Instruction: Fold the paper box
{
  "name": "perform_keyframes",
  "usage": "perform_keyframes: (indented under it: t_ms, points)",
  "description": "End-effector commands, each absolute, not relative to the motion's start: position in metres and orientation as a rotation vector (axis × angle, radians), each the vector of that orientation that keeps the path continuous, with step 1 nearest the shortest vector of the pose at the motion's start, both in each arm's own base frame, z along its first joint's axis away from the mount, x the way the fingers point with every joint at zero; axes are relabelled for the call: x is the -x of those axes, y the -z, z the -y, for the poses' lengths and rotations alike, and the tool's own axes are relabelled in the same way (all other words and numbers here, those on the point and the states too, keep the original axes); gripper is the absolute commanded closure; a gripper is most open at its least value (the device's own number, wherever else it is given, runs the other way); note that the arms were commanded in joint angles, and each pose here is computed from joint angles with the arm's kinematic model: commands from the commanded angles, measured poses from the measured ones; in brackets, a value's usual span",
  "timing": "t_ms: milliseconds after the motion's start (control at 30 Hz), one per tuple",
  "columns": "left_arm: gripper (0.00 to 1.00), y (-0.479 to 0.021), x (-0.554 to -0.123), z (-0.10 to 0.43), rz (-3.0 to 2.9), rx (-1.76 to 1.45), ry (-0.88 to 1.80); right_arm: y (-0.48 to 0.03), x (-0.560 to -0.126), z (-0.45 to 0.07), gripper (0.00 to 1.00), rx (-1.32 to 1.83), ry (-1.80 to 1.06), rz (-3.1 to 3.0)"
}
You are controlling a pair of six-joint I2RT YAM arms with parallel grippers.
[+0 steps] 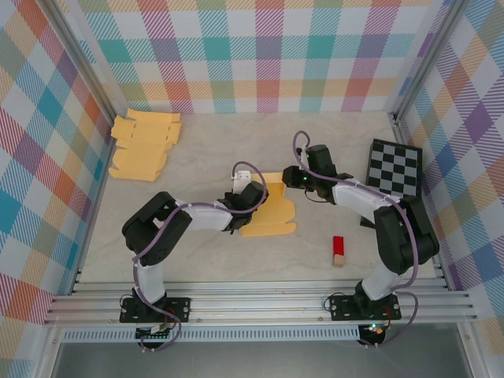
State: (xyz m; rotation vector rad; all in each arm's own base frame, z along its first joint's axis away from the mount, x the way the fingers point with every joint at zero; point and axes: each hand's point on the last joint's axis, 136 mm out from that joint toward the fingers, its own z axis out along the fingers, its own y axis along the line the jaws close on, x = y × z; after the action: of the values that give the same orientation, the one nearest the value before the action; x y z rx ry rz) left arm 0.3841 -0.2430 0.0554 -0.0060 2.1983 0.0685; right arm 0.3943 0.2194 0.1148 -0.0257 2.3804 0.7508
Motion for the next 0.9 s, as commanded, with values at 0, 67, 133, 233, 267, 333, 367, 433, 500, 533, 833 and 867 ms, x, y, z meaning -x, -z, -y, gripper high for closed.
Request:
perform_keyframes:
  t_ms: [0,67,133,233,267,333,367,433,500,533,833,867]
  points:
    - [0.76,-0.051,-0.370,0.249,-2.279,-0.127,-0.016,-0.071,-0.369,-0.194,0.86,-0.044,-0.591,-2.553]
    - [0.69,-0.059,-0.369,0.251,-2.282,-0.149,0.009,-0.070,-0.369,-0.191,0.86,-0.048,-0.566,-2.554]
    - [0.61,-0.067,-0.368,0.251,-2.290,-0.161,0.024,-0.071,-0.370,-0.189,0.85,-0.051,-0.557,-2.552]
    - [0.53,-0.081,-0.363,0.250,-2.301,-0.158,0.071,-0.074,-0.370,-0.187,0.85,-0.068,-0.542,-2.553]
    - [0.51,-0.089,-0.360,0.249,-2.303,-0.153,0.099,-0.075,-0.371,-0.186,0.85,-0.072,-0.536,-2.552]
    - [0.49,-0.104,-0.352,0.249,-2.313,-0.148,0.153,-0.079,-0.372,-0.186,0.84,-0.074,-0.535,-2.544]
    - [0.48,-0.112,-0.348,0.248,-2.321,-0.145,0.176,-0.081,-0.372,-0.186,0.83,-0.075,-0.534,-2.543]
    - [0.47,-0.127,-0.340,0.247,-2.338,-0.142,0.229,-0.086,-0.373,-0.186,0.82,-0.074,-0.534,-2.539]
    - [0.45,-0.140,-0.333,0.246,-2.351,-0.130,0.284,-0.091,-0.374,-0.186,0.80,-0.070,-0.537,-2.528]
    - [0.44,-0.147,-0.329,0.246,-2.354,-0.123,0.315,-0.095,-0.375,-0.186,0.78,-0.067,-0.537,-2.521]
    - [0.42,-0.192,-0.348,0.220,-2.280,0.093,0.502,-0.120,-0.377,-0.190,0.67,-0.037,-0.563,-2.483]
    - [0.42,-0.192,-0.354,0.218,-2.282,0.109,0.507,-0.121,-0.377,-0.192,0.65,-0.031,-0.571,-2.483]
